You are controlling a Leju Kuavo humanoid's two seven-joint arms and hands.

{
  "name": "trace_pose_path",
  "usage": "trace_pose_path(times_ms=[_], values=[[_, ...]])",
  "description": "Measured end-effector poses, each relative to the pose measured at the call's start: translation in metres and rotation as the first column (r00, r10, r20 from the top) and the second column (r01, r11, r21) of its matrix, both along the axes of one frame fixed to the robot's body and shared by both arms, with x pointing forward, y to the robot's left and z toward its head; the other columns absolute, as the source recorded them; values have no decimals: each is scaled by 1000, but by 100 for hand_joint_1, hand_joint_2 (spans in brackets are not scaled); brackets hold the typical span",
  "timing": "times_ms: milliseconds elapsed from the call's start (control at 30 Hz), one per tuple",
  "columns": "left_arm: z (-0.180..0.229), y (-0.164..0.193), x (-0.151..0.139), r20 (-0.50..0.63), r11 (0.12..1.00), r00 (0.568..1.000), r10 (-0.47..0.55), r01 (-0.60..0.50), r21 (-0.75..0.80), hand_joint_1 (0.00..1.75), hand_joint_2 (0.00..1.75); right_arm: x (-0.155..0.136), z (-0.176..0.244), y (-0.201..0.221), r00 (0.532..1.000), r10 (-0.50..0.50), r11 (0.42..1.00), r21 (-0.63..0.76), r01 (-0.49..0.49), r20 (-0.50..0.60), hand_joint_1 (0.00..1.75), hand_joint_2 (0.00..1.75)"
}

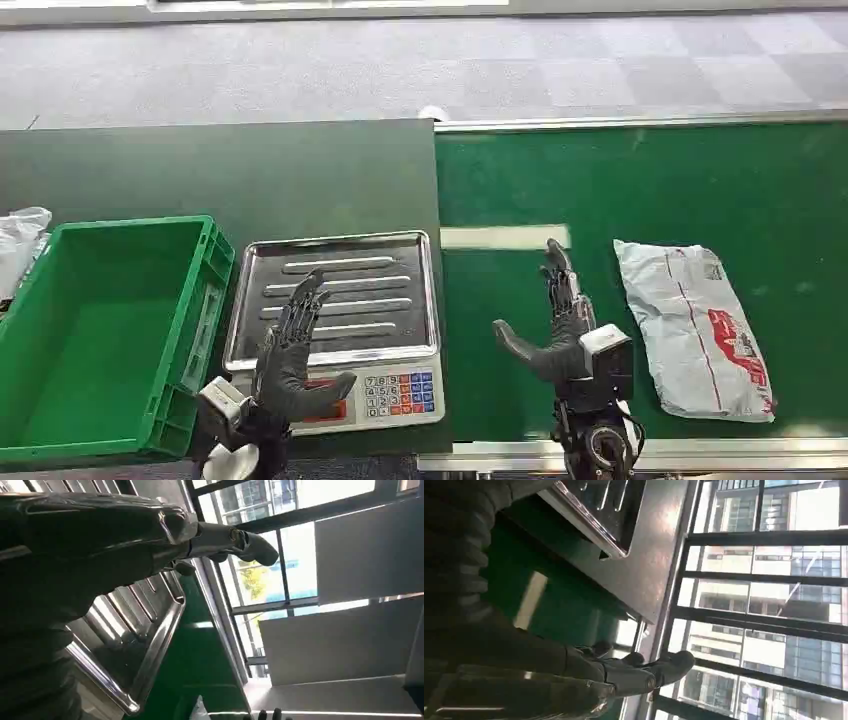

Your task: Moved the parcel from conveyor to table for the left to box.

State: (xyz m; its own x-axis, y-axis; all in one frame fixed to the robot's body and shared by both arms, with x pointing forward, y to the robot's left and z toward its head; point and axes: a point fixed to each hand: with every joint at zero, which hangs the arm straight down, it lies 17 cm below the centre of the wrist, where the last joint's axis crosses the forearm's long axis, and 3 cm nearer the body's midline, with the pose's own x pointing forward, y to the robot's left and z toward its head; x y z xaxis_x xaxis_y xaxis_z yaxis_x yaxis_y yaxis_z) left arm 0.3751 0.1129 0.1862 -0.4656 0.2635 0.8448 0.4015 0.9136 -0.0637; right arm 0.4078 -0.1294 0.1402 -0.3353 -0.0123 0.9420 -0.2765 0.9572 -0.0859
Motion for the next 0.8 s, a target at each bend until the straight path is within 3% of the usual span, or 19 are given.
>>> trace_pose_path(times_ms=[300,633,800], values=[[0,0,0,-1,1000,1000,0,0,0,0,175,5,-4,-10,1000,-30,999,-36,30,-5,0,175],[-2,0,-1,1,1000,1000,-4,4,0,0,175,32,-14,-80,979,-205,958,-202,203,13,0,175],[-2,1,-1,1,1000,1000,-4,4,0,0,175,40,-16,-102,969,-245,937,-252,243,21,0,175]])
